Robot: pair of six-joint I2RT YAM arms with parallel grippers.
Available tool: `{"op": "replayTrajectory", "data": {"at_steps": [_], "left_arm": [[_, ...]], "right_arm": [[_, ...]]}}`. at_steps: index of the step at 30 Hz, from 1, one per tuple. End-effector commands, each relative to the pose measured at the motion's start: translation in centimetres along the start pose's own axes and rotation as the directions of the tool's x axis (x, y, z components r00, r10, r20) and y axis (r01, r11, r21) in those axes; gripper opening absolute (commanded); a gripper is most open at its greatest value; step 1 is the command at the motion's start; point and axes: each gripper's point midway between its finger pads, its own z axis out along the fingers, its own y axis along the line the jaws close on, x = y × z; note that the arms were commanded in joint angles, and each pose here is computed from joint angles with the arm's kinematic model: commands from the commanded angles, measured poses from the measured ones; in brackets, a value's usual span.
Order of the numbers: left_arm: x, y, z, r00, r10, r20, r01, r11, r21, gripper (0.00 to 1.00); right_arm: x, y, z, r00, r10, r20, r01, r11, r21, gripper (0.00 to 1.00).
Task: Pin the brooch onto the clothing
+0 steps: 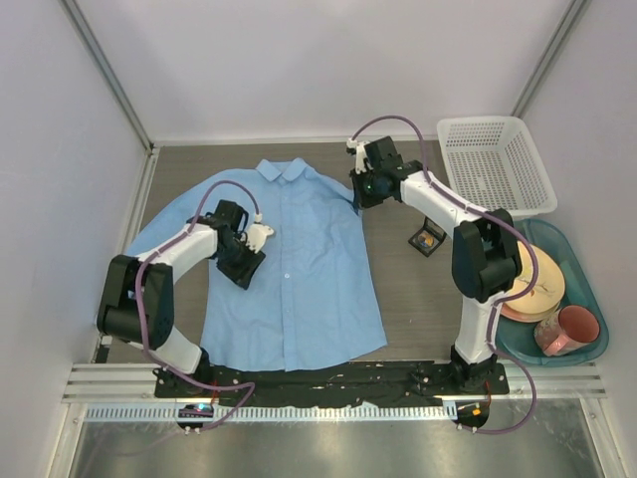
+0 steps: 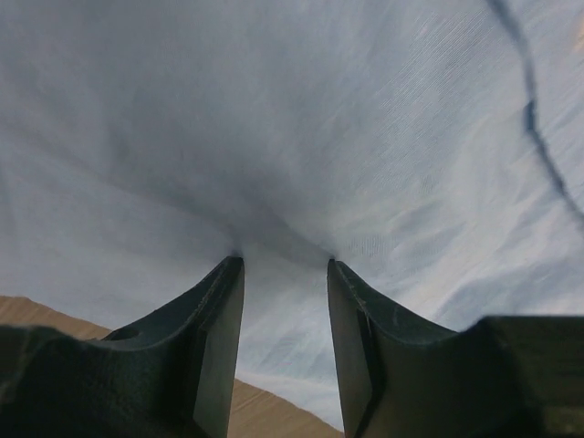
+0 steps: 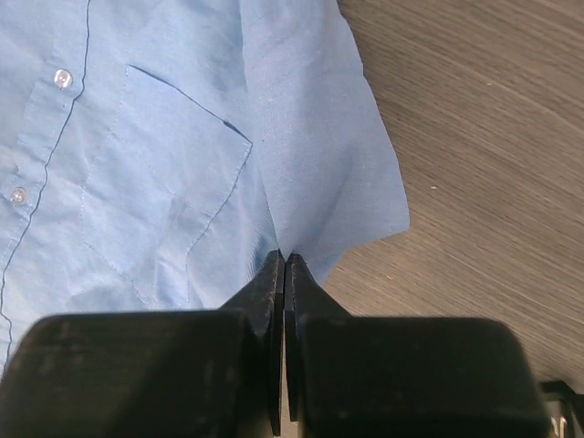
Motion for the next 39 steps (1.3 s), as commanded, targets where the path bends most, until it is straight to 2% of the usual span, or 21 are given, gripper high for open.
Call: {"op": "replayTrajectory", "data": {"at_steps": [1,6,10,13,18,20,21,23,24,27,30,32,36,39], "left_arm": [[3.1,1.9,0.6,0.991,0.043,-0.125,-0.055,0.994,-0.091,0.43],[5.7,3.6,1.7,0.977,0.019,-0.212,-0.05,0.988,-0.143,0.36],[7.5,4.7,1.6,0.965,-0.003,-0.262,-0.042,0.985,-0.167,0.32],[8.3,5.2,1.5,0.962,-0.011,-0.273,-0.038,0.984,-0.174,0.3],[8.0,5.2,1.4,0.967,-0.025,-0.253,-0.019,0.986,-0.168,0.29],[7.5,5.2,1.3,0.969,-0.028,-0.244,-0.013,0.986,-0.164,0.29],[7.3,5.2,1.3,0.971,-0.03,-0.238,-0.009,0.987,-0.162,0.29],[7.1,5.2,1.1,0.972,-0.029,-0.233,-0.01,0.986,-0.164,0.29],[7.1,5.2,1.0,0.972,-0.031,-0.232,-0.008,0.986,-0.165,0.29],[6.8,5.3,0.8,0.974,-0.029,-0.225,-0.009,0.986,-0.169,0.29],[6.7,5.4,0.8,0.975,-0.032,-0.222,-0.007,0.985,-0.171,0.29],[6.4,5.1,1.0,0.978,-0.033,-0.208,0.001,0.988,-0.153,0.29],[6.3,5.1,1.1,0.978,-0.034,-0.205,0.003,0.989,-0.149,0.29],[6.3,5.1,1.0,0.978,-0.041,-0.203,0.01,0.988,-0.153,0.29]], "right_arm": [[-3.4,-0.2,-3.7,0.991,-0.096,0.093,0.09,0.994,0.068,0.01],[-4.5,-1.3,-4.5,0.975,-0.204,0.085,0.189,0.969,0.16,0.01],[-6.1,-4.2,-5.7,0.947,-0.317,0.051,0.287,0.905,0.313,0.01],[-7.3,-4.9,-6.4,0.923,-0.381,0.046,0.34,0.868,0.362,0.01],[-8.1,-2.6,-5.9,0.904,-0.424,0.051,0.385,0.861,0.333,0.01],[-7.4,-1.6,-4.6,0.911,-0.412,0.029,0.387,0.875,0.292,0.05],[-7.1,-1.2,-4.4,0.925,-0.38,0.023,0.359,0.891,0.277,0.14],[-6.3,-1.3,-3.6,0.938,-0.347,0.0,0.335,0.905,0.261,0.24],[-5.7,-1.6,-3.6,0.945,-0.325,-0.018,0.319,0.913,0.255,0.37],[-4.0,-1.9,-4.0,0.977,-0.213,-0.024,0.213,0.956,0.201,0.58],[-2.1,-1.6,-5.0,0.997,-0.081,-0.012,0.082,0.99,0.117,0.57],[-1.5,-2.1,-5.6,0.998,0.058,0.012,-0.059,0.997,0.049,0.55],[1.0,-1.7,-5.6,0.97,0.244,0.02,-0.242,0.967,-0.081,0.49],[2.7,-0.2,-5.1,0.943,0.333,-0.005,-0.329,0.932,-0.152,0.5]]}}
